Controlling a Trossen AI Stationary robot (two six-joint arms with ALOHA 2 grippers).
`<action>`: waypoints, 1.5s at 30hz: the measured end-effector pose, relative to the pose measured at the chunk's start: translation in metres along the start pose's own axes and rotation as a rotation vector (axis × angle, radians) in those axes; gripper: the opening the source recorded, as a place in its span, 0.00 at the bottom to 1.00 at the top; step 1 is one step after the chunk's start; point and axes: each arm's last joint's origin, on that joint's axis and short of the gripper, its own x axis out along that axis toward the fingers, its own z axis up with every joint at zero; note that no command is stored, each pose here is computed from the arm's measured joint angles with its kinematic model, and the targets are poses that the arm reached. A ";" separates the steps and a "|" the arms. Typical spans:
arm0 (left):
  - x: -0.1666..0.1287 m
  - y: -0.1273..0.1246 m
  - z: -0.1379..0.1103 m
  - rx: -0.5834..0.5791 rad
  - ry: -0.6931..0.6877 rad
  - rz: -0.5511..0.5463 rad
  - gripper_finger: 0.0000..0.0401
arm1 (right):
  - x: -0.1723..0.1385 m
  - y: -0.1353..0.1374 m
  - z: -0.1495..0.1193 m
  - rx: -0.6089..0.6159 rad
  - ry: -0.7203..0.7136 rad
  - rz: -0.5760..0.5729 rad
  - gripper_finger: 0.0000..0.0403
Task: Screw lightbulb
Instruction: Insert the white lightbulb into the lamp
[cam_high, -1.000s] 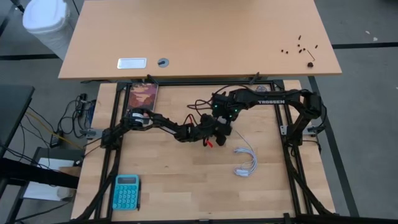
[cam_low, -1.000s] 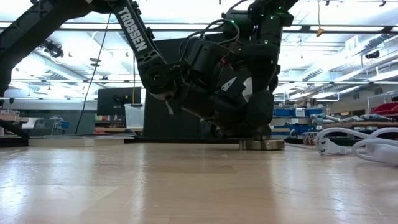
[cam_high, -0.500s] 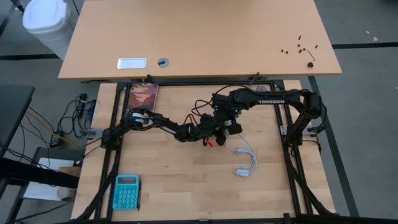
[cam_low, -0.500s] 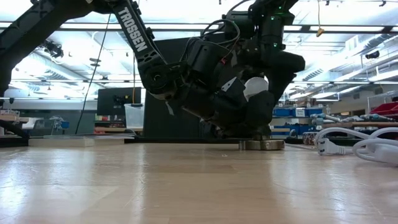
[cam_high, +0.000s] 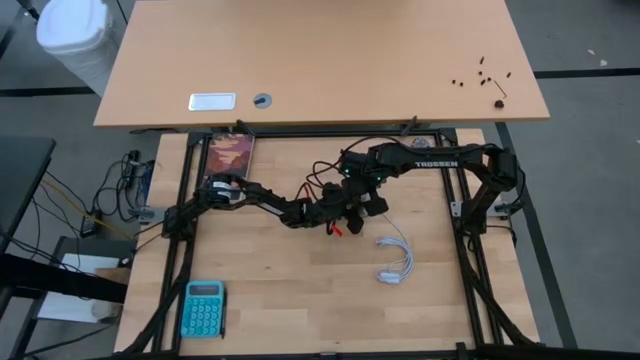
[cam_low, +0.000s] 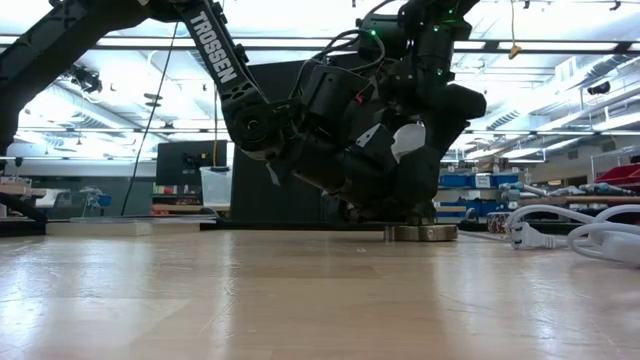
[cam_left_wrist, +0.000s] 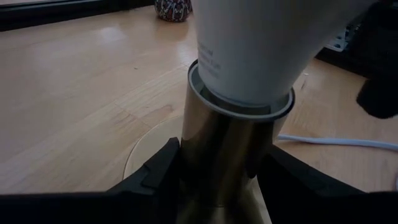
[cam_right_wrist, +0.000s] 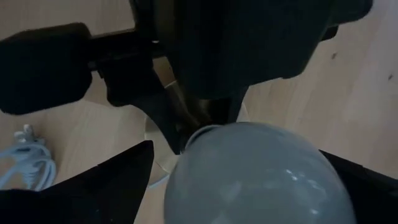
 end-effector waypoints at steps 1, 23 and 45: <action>0.000 0.000 0.000 0.000 0.000 0.000 0.44 | 0.000 0.000 0.000 -0.021 -0.002 0.004 0.94; 0.000 0.000 0.000 0.004 0.002 -0.003 0.44 | 0.010 -0.002 0.000 -0.225 0.027 0.020 0.92; 0.000 0.000 -0.001 0.007 0.003 -0.002 0.44 | 0.010 -0.003 -0.001 -0.059 0.038 0.008 0.66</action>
